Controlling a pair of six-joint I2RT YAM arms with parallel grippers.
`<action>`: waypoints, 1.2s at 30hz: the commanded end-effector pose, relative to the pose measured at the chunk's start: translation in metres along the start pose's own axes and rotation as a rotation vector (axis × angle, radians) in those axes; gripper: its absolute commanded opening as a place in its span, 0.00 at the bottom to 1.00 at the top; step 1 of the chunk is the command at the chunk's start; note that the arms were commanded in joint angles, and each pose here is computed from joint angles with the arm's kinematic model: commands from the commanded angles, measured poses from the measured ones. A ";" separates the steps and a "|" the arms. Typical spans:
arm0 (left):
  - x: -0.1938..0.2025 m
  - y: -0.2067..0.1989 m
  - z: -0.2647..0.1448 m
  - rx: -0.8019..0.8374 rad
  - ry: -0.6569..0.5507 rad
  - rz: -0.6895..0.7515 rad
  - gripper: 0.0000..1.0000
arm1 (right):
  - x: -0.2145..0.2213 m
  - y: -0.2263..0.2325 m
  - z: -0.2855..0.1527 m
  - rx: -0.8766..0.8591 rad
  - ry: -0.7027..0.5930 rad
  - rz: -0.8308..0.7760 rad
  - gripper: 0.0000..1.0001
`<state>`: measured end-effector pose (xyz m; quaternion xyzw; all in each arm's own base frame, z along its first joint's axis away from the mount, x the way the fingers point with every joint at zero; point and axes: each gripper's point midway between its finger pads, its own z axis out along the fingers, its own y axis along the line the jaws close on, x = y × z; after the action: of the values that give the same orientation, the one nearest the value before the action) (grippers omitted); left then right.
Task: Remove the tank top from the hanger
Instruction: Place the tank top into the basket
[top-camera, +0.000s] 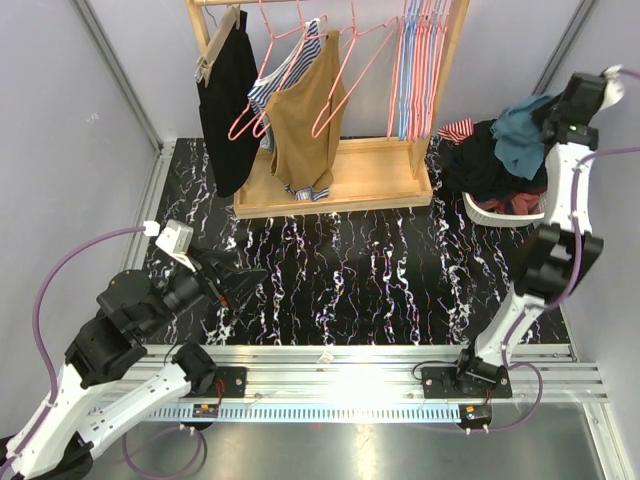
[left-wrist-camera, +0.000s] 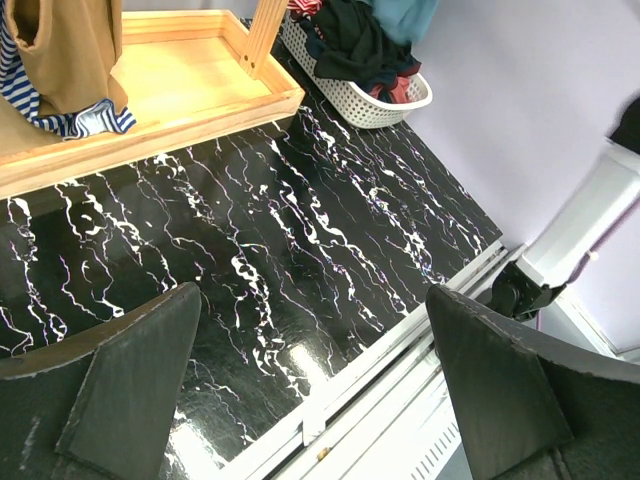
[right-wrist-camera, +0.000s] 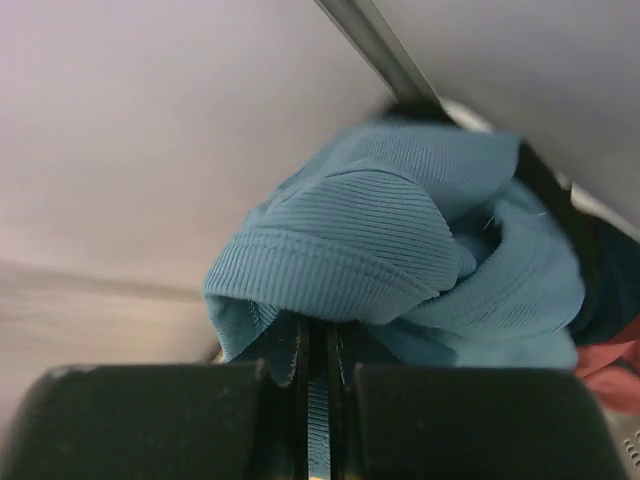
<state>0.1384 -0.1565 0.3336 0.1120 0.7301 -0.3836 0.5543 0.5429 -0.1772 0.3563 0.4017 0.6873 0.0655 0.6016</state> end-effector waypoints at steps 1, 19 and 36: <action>-0.002 -0.005 -0.001 0.027 -0.012 -0.010 0.99 | 0.095 -0.050 0.049 0.110 0.254 0.017 0.00; 0.002 -0.005 -0.011 0.034 -0.018 -0.037 0.99 | 0.145 -0.072 0.053 0.165 0.453 0.036 0.78; -0.001 -0.012 -0.021 0.094 -0.062 -0.032 0.99 | 0.006 0.053 -0.221 -0.425 0.058 0.036 1.00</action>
<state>0.1226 -0.1460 0.3274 0.1044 0.7229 -0.4008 0.5531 0.3864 -0.0794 0.4570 0.3196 0.6534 0.1831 0.6613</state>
